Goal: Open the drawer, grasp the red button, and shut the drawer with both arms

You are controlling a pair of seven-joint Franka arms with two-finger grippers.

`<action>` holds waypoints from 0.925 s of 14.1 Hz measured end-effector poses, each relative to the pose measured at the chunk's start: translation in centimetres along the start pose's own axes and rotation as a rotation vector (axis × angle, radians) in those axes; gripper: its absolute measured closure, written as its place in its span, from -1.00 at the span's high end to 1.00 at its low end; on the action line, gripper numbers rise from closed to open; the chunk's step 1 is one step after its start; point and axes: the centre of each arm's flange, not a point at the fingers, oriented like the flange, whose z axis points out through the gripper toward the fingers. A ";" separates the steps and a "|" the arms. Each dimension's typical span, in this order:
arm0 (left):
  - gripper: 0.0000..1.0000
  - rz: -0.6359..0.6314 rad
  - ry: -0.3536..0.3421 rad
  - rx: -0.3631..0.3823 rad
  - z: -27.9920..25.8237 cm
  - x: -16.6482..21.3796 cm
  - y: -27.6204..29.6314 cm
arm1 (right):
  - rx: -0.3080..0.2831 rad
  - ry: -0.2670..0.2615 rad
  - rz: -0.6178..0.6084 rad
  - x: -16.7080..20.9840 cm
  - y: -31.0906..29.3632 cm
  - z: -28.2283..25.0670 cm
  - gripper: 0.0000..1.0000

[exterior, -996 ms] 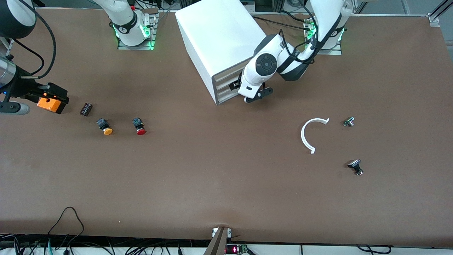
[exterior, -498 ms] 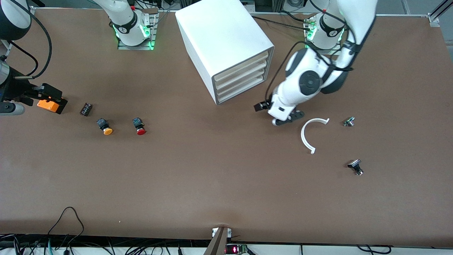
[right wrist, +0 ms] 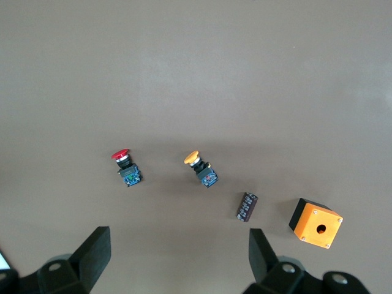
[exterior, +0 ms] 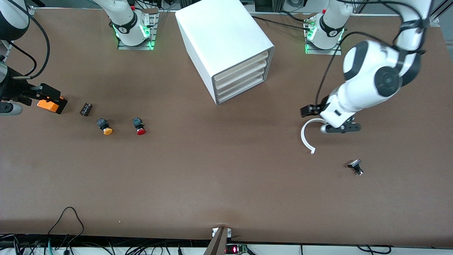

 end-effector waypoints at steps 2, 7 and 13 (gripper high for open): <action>1.00 0.067 0.039 0.027 -4.2 -0.8 -2.3 | 0.000 0.005 0.001 0.0 0.0 -0.1 1.00; 1.00 0.072 0.052 0.072 -12.3 -2.6 -6.1 | 0.000 0.009 0.024 0.0 0.1 -0.3 1.00; 1.00 0.053 0.033 0.074 -13.3 -2.4 -7.1 | -0.001 0.017 0.029 0.1 0.1 -0.6 1.00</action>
